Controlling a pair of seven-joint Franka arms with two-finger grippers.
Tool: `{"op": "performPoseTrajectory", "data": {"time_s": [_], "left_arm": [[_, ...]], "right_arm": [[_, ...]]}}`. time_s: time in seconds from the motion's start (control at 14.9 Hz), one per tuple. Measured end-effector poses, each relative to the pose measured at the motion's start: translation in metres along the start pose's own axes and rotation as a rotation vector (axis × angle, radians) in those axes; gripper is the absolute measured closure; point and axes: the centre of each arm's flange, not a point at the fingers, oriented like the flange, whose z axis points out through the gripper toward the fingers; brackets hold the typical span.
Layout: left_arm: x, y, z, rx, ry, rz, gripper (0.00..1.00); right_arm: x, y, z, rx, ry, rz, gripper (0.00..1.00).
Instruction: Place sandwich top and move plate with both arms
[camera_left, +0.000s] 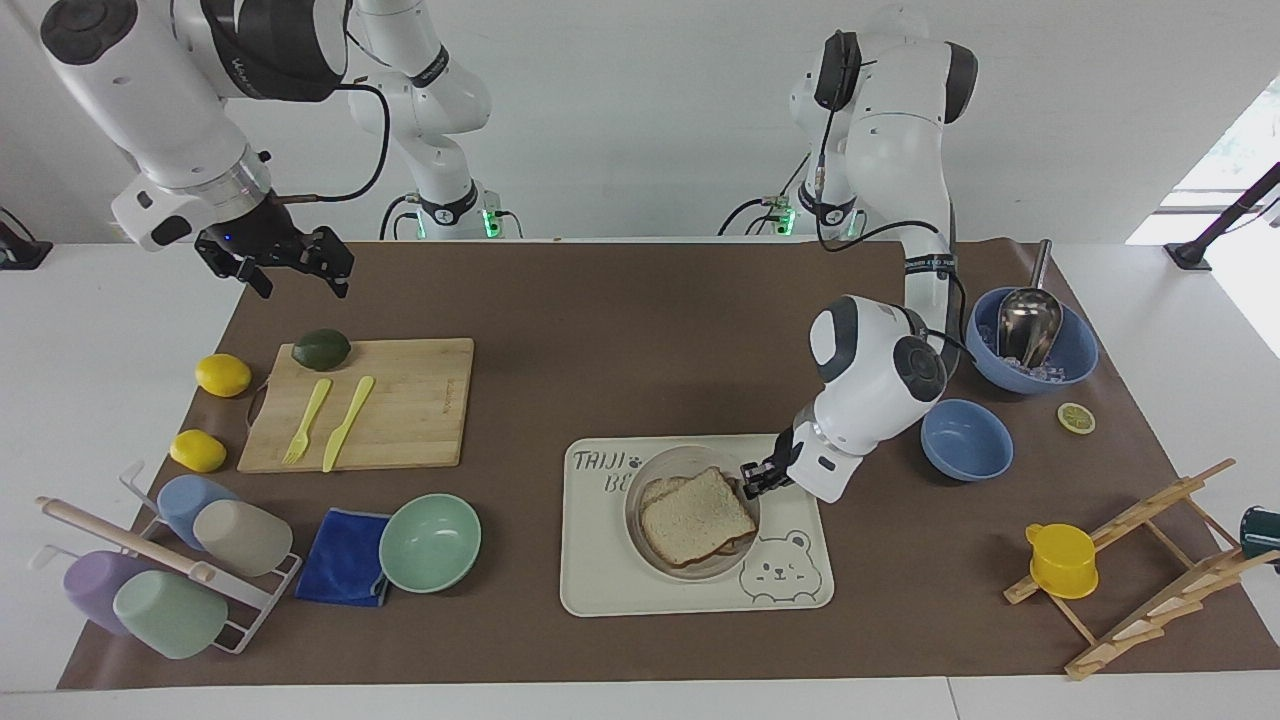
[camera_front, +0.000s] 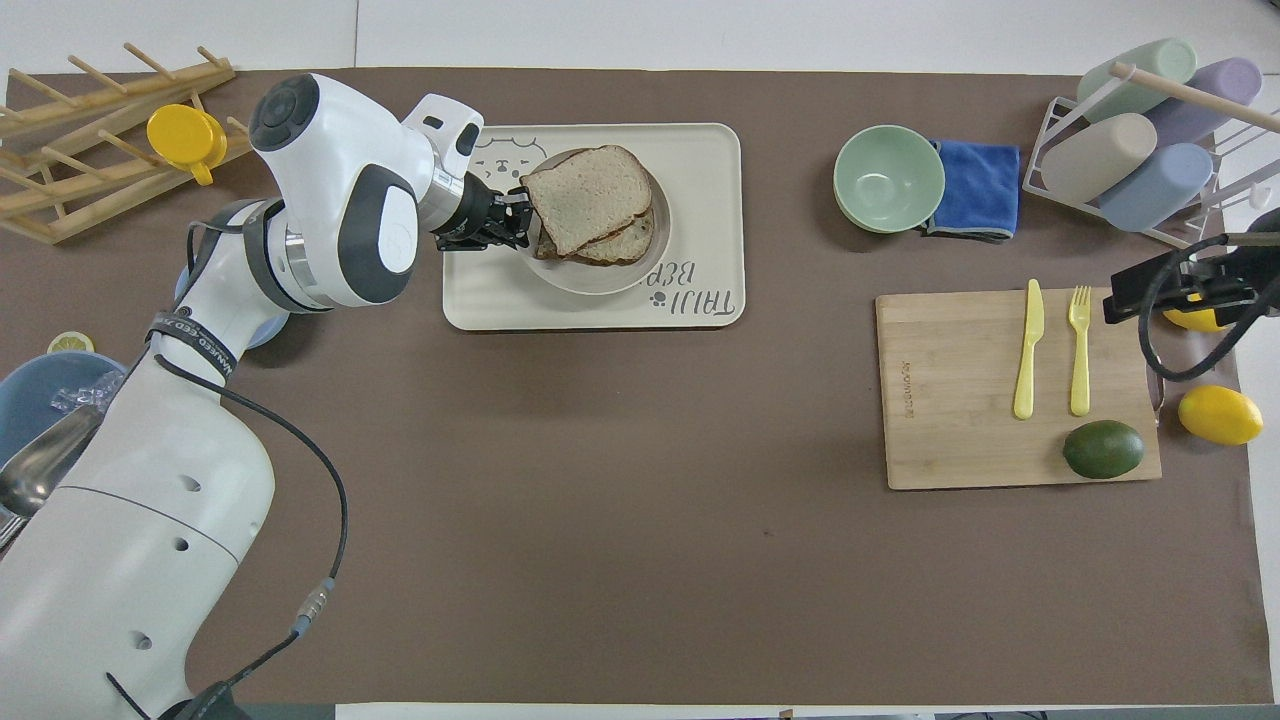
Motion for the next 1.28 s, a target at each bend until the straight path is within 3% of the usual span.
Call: {"op": "performPoseTrajectory", "data": {"time_s": [0.2, 0.54, 0.74, 0.94, 1.07, 1.28], "left_arm": [[-0.002, -0.003, 0.0, 0.0, 0.008, -0.003, 0.87], [0.0, -0.005, -0.012, 0.007, 0.027, 0.001, 0.34], [0.008, -0.023, -0.055, 0.043, 0.06, -0.005, 0.02], [0.014, -0.068, -0.134, 0.141, 0.076, -0.005, 0.0], [0.006, -0.097, -0.184, 0.216, 0.049, 0.049, 0.0], [-0.016, -0.129, -0.248, 0.237, -0.003, 0.113, 0.0]], "right_arm": [[0.0, 0.0, 0.0, 0.0, 0.0, 0.0, 0.0], [0.0, 0.0, 0.0, 0.0, 0.0, 0.0, 0.0], [0.0, 0.0, 0.0, 0.0, 0.0, 0.0, 0.0], [0.0, 0.0, 0.0, 0.0, 0.0, 0.0, 0.0], [0.0, 0.0, 0.0, 0.0, 0.0, 0.0, 0.0], [0.0, 0.0, 0.0, 0.0, 0.0, 0.0, 0.0]]}}
